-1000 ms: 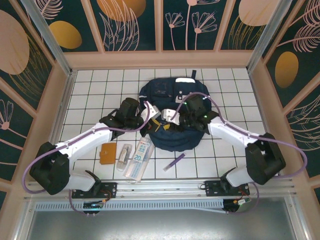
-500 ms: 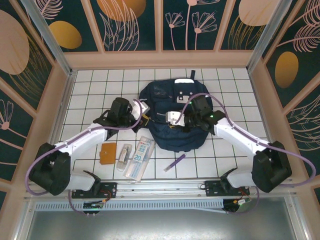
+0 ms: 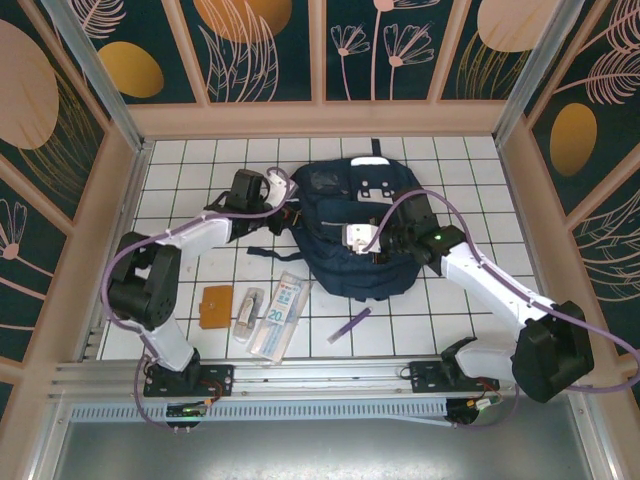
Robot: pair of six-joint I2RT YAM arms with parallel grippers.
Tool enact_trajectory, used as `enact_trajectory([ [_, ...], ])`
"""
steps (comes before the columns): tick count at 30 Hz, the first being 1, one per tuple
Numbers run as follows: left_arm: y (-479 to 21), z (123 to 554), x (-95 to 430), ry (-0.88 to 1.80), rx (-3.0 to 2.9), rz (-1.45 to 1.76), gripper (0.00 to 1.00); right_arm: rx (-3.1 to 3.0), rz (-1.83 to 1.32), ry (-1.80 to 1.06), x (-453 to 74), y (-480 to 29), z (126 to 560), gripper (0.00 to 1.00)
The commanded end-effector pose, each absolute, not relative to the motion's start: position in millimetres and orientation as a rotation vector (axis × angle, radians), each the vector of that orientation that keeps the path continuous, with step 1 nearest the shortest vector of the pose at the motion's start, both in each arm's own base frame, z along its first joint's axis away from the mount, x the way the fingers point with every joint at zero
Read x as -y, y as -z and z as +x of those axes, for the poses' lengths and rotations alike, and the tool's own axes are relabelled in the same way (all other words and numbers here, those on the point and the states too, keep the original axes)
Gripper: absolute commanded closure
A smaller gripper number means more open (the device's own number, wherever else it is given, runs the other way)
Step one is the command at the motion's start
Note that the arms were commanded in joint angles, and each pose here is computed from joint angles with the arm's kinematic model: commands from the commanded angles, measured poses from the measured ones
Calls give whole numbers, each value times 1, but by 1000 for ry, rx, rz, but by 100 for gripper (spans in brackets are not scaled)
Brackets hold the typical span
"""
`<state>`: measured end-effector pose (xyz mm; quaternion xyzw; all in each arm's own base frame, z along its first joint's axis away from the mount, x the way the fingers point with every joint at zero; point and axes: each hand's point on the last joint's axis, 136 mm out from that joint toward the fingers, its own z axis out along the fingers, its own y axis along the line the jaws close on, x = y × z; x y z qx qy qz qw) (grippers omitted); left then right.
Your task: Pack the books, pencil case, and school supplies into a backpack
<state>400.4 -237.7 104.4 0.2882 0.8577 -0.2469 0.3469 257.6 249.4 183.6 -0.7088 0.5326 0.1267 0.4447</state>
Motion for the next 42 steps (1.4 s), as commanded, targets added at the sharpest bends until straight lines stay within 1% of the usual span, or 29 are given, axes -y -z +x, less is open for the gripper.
enact_trajectory([
  [1, -90, 439, 185, 402, -2295, 556, 90, -1267, -1698, -378, -253, -207, 245, 84],
  [2, -95, 438, 187, 407, -2272, 576, 82, -1296, -1660, -370, -253, -207, 251, 73],
  [3, -103, 434, 190, 418, -2234, 617, 72, -1326, -1604, -366, -253, -211, 257, 67],
  [4, -113, 432, 192, 422, -2192, 654, 65, -1352, -1552, -368, -252, -213, 262, 63],
  [5, -124, 429, 194, 425, -2147, 691, 60, -1376, -1497, -374, -252, -217, 266, 57],
  [6, -137, 424, 197, 432, -2095, 748, 57, -1396, -1421, -378, -250, -224, 271, 7],
  [7, -146, 419, 202, 450, -2051, 807, 54, -1415, -1355, -379, -248, -230, 276, 1],
  [8, -153, 414, 208, 474, -2018, 857, 51, -1435, -1294, -374, -245, -235, 280, 1],
  [11, -169, 407, 223, 523, -1969, 940, 49, -1515, -994, -305, -223, -254, 307, 1],
  [13, -171, 385, 248, 574, -1894, 1131, 48, -1583, -622, -224, -187, -273, 336, 1],
  [15, -164, 358, 273, 525, -1783, 1358, 47, -1670, -191, -131, -133, -281, 359, 1],
  [16, -157, 345, 285, 486, -1724, 1472, 44, -1724, 12, -85, -103, -277, 366, 1],
  [18, -148, 324, 304, 464, -1628, 1626, 41, -1805, 190, -108, -72, -266, 375, 1],
  [21, -141, 307, 322, 455, -1522, 1745, 41, -1891, 347, -268, -47, -247, 380, 1],
  [25, -135, 309, 333, 407, -1496, 1759, 40, -1973, 479, -374, -27, -219, 380, 1],
  [29, -129, 309, 336, 360, -1470, 1809, 37, -2064, 471, -396, -27, -198, 380, 2],
  [35, -125, 292, 335, 413, -1407, 1897, 31, -2108, 375, -498, -46, -191, 380, 3],
  [37, -126, 287, 335, 443, -1397, 1910, 31, -2128, 351, -521, -51, -189, 380, 4],
  [42, -120, 291, 335, 413, -1404, 1930, 31, -2167, 299, -584, -64, -185, 383, 5],
])
